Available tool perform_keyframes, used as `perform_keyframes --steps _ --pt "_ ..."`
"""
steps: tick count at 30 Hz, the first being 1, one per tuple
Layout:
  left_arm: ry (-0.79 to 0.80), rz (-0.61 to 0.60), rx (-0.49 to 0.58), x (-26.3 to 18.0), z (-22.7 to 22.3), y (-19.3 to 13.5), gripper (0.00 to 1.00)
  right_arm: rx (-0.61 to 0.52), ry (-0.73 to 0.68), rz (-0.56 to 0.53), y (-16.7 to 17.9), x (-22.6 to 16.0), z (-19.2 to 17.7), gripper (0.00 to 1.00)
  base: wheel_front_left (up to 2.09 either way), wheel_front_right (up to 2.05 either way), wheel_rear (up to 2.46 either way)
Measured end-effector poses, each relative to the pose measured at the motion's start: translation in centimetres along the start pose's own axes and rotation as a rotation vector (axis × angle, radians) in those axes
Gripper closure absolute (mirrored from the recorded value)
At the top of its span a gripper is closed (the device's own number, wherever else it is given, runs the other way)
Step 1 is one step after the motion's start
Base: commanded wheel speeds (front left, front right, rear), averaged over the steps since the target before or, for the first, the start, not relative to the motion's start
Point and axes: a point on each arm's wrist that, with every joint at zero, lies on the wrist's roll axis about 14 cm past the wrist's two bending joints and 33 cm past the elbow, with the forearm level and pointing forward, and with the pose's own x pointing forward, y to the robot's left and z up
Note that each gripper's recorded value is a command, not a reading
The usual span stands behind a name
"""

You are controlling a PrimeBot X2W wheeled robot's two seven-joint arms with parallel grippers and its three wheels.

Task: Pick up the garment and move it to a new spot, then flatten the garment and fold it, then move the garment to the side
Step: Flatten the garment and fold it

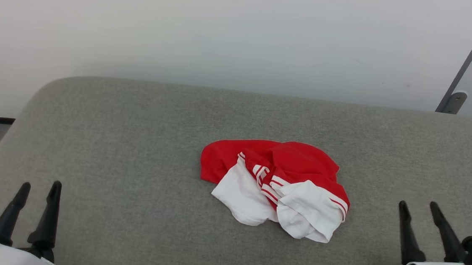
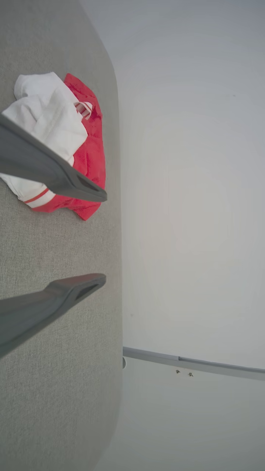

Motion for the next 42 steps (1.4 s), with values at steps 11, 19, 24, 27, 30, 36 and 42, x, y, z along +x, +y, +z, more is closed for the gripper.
perform_keyframes --steps 11,19,24,27,30,36,42 --pt "0.003 0.04 -0.014 -1.2 -0.6 0.9 0.0 0.016 0.121 0.176 5.5 1.5 -3.0 0.0 0.0 0.0 0.0" --pt "0.001 0.066 -0.027 -2.2 -0.8 1.4 0.0 -0.005 0.273 0.318 9.6 3.3 -5.9 0.0 0.0 0.0 0.0" --pt "0.01 0.099 -0.036 -2.8 -1.3 2.3 0.0 -0.026 0.394 0.372 11.3 4.1 -8.4 0.0 0.0 0.0 0.0" --pt "0.021 0.124 -0.033 -3.2 -1.6 2.9 0.0 -0.043 0.464 0.393 11.9 4.4 -10.0 0.0 0.0 0.0 0.0" --pt "0.027 0.145 -0.039 -3.5 -2.0 3.4 0.0 -0.073 0.522 0.414 12.4 4.6 -11.4 0.0 0.0 0.0 0.0" --pt "0.032 0.18 -0.038 -4.0 -2.3 4.3 0.0 -0.117 0.554 0.445 13.2 5.2 -12.7 1.0 0.0 0.0 0.0" --pt "0.025 0.198 -0.038 -4.0 -2.3 4.8 0.0 -0.089 0.548 0.426 12.9 5.9 -12.0 1.0 0.0 0.0 0.0"
